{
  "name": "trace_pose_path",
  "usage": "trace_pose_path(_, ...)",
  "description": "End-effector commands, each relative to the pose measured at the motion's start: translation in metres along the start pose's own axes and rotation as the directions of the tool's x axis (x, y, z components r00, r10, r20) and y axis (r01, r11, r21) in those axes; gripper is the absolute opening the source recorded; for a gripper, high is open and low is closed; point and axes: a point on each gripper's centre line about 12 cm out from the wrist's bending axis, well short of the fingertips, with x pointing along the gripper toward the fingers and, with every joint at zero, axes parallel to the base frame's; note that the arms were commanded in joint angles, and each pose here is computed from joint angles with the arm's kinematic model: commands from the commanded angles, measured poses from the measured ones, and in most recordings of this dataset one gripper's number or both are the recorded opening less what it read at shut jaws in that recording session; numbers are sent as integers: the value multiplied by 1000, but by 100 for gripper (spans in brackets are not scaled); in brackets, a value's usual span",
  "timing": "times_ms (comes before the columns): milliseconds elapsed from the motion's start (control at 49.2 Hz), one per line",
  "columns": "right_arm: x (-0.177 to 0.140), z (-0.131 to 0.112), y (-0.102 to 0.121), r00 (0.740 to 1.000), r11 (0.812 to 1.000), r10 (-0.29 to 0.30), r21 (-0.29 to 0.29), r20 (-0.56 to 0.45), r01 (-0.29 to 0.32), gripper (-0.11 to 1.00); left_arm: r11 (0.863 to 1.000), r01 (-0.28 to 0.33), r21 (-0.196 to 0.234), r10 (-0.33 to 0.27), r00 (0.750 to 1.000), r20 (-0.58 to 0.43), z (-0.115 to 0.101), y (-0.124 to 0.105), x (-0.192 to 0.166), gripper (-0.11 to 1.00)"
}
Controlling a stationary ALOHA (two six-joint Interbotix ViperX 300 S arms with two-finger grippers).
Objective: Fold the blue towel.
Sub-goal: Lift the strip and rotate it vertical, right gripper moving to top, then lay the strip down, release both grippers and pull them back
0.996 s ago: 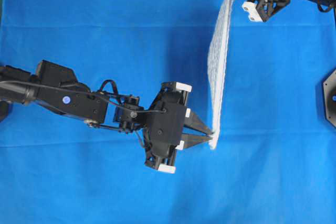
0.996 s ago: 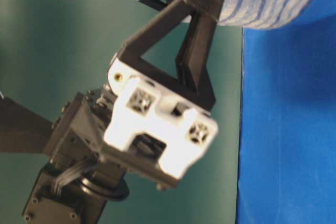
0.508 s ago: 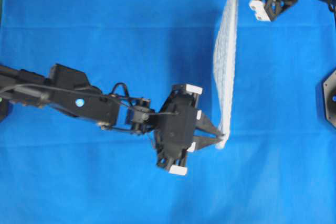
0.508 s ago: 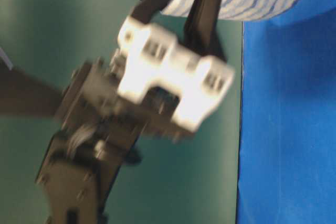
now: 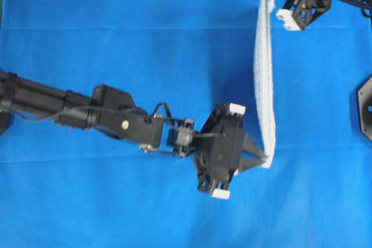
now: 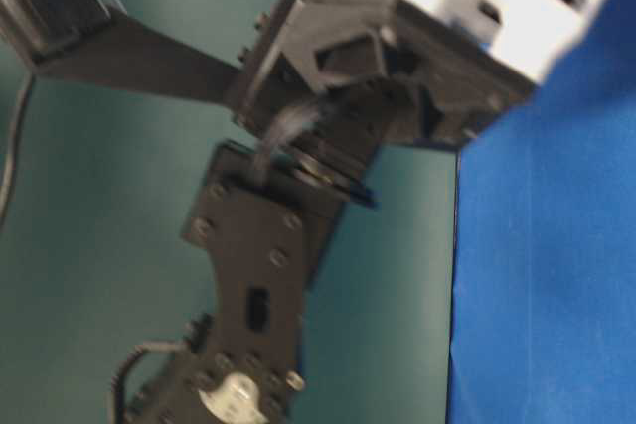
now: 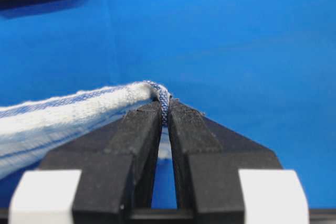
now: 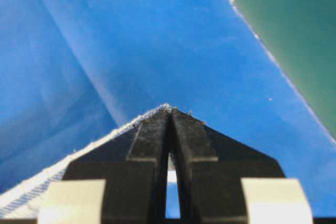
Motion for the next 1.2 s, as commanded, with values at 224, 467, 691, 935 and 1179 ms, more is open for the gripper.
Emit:
trace_pose_path(224, 46, 28, 13, 999, 999, 32, -25, 12, -32, 2, 1000, 27, -15, -28, 1000, -5, -7, -16, -32, 3)
trace_pose_path(467, 78, 34, 27, 998, 997, 58, -46, -17, -59, 2, 999, 28, -47, -29, 999, -36, -24, -17, -48, 3)
trace_pose_path(691, 83, 35, 31, 998, 997, 64, -52, -22, -65, 2, 998, 28, -50, -30, 998, -56, -30, -17, -51, 3)
trace_pose_path(935, 83, 34, 35, 997, 996, 72, -57, -26, -74, 2, 998, 25, -58, -28, 998, -59, -30, -16, -52, 4)
trace_pose_path(1179, 83, 34, 36, 997, 996, 76, -43, -25, -77, 3, 997, 27, -69, -32, 996, -83, -31, -16, -57, 34)
